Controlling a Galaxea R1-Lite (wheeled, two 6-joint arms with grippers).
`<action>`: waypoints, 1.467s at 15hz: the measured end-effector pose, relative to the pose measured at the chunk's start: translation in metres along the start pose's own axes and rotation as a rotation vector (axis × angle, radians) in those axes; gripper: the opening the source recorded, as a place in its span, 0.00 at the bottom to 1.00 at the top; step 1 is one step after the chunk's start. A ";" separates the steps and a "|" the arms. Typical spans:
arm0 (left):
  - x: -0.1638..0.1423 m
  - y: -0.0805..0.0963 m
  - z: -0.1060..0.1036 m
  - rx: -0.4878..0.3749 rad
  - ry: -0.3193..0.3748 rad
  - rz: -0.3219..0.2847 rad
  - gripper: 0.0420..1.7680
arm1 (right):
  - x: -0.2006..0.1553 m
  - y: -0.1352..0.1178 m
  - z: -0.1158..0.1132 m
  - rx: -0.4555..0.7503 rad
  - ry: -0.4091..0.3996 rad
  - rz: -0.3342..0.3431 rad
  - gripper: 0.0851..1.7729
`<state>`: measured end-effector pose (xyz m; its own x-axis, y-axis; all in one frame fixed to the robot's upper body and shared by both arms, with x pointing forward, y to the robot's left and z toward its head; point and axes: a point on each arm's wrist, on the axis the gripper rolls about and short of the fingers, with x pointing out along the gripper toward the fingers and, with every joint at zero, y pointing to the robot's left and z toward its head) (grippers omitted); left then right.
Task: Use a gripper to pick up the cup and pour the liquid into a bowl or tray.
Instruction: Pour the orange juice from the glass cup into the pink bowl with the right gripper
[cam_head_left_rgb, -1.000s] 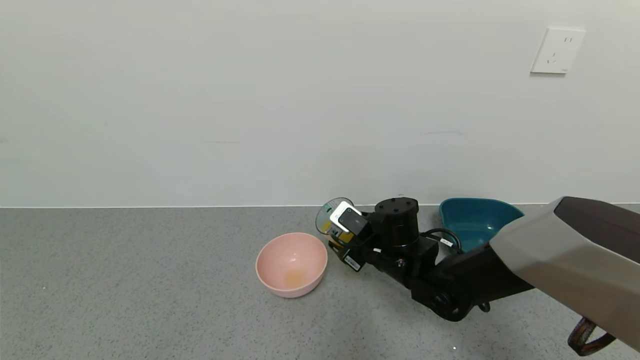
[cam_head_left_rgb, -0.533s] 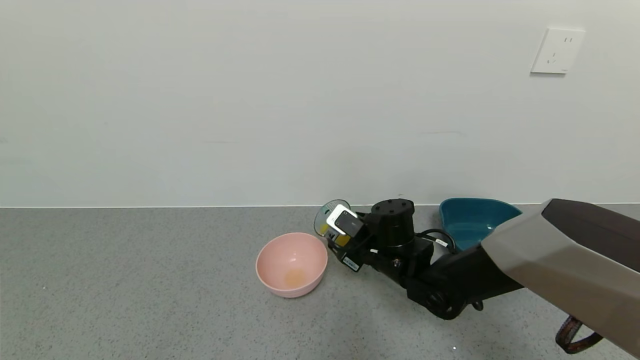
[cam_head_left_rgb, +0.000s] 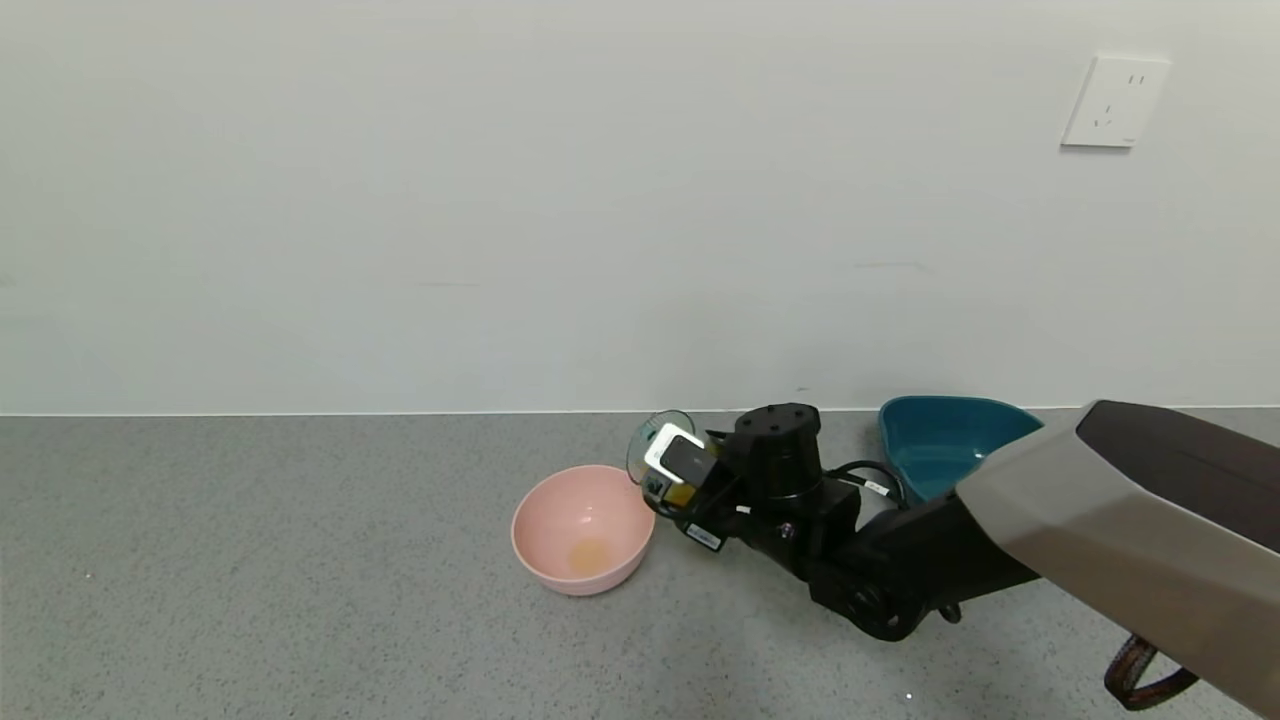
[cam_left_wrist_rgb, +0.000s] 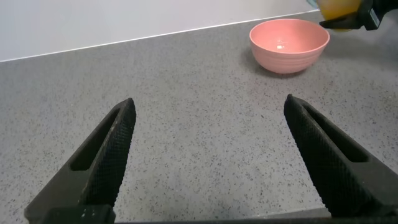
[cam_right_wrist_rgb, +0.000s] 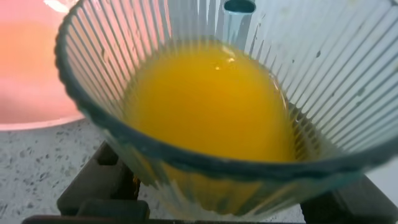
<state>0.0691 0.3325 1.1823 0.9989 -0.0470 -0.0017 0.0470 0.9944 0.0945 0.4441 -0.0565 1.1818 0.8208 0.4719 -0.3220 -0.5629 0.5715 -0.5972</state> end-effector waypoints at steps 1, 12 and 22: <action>0.000 0.000 0.000 0.000 0.000 0.000 0.97 | 0.000 0.001 0.001 -0.010 0.005 0.007 0.76; 0.000 0.000 0.000 0.000 0.000 0.000 0.97 | 0.001 0.006 0.003 -0.213 0.099 0.005 0.76; 0.000 0.000 0.000 0.000 0.000 0.000 0.97 | 0.000 0.004 0.003 -0.398 0.130 -0.022 0.76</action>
<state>0.0691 0.3325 1.1823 0.9989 -0.0470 -0.0017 0.0470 0.9944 0.0945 0.4418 -0.0524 1.1818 0.8519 0.3596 -0.3808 -0.4844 0.2645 -0.8339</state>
